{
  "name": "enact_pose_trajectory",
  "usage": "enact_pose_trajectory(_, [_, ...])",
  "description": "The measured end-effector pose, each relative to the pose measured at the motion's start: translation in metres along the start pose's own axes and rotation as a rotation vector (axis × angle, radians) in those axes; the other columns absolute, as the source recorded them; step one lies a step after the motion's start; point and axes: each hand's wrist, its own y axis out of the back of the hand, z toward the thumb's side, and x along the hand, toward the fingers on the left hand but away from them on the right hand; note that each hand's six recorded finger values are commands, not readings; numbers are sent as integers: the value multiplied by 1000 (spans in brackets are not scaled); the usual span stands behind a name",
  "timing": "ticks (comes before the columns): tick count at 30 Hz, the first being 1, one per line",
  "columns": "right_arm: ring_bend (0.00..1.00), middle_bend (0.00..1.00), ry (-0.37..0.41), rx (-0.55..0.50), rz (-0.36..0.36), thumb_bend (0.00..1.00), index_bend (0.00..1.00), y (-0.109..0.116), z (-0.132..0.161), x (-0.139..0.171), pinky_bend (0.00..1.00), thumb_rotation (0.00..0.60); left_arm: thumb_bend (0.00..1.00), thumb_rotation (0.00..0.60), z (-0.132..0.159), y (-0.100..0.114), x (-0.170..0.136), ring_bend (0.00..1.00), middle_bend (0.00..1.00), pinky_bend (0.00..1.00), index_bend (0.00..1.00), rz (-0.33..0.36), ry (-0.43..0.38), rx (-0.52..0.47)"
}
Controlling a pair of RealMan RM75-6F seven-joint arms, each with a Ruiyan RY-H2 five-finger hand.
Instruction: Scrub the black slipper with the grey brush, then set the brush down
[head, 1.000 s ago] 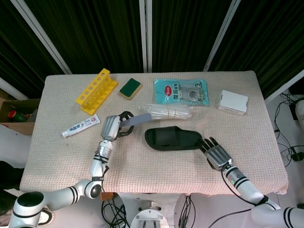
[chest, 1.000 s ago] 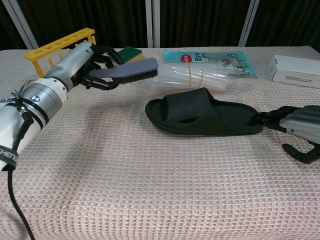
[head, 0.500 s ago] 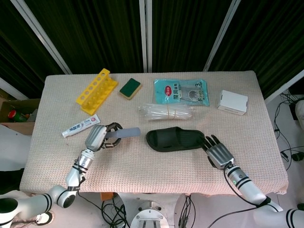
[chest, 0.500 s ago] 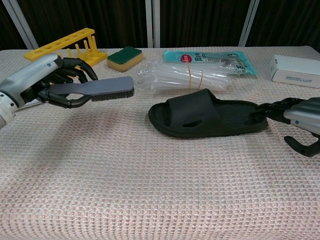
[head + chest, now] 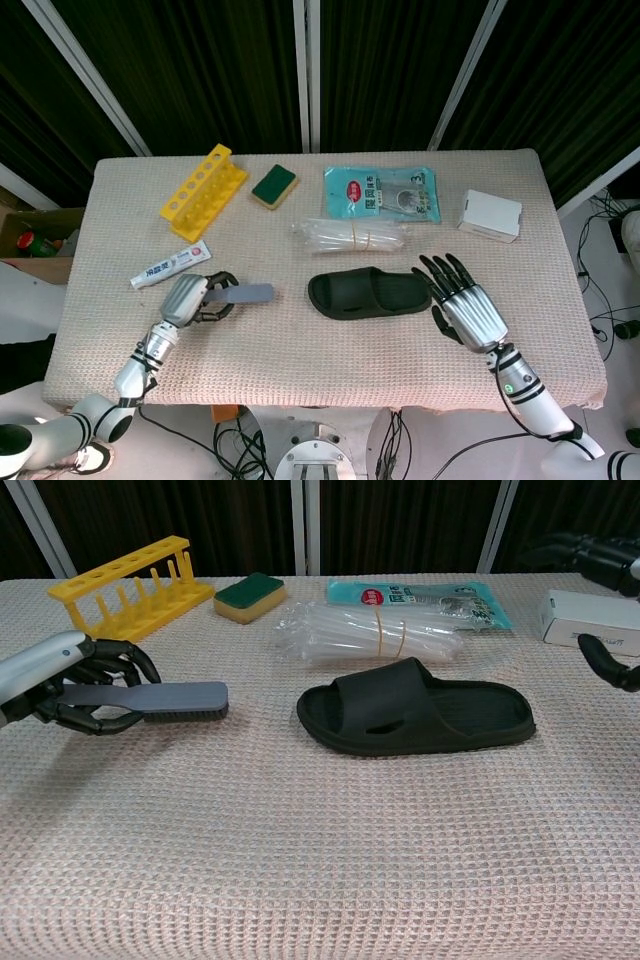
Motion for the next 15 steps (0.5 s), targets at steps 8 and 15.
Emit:
enact_pose_trajectory(8, [0, 0, -25, -27, -80, 597, 0, 15, -10, 9, 0, 572, 378, 600, -9, -4, -1, 765, 928, 747, 852, -9, 4, -13])
enact_pose_trajectory(15, [0, 0, -32, -21, -106, 597, 0, 16, -14, 10, 0, 578, 378, 600, -18, -12, -1, 733, 889, 718, 811, -48, 21, -11])
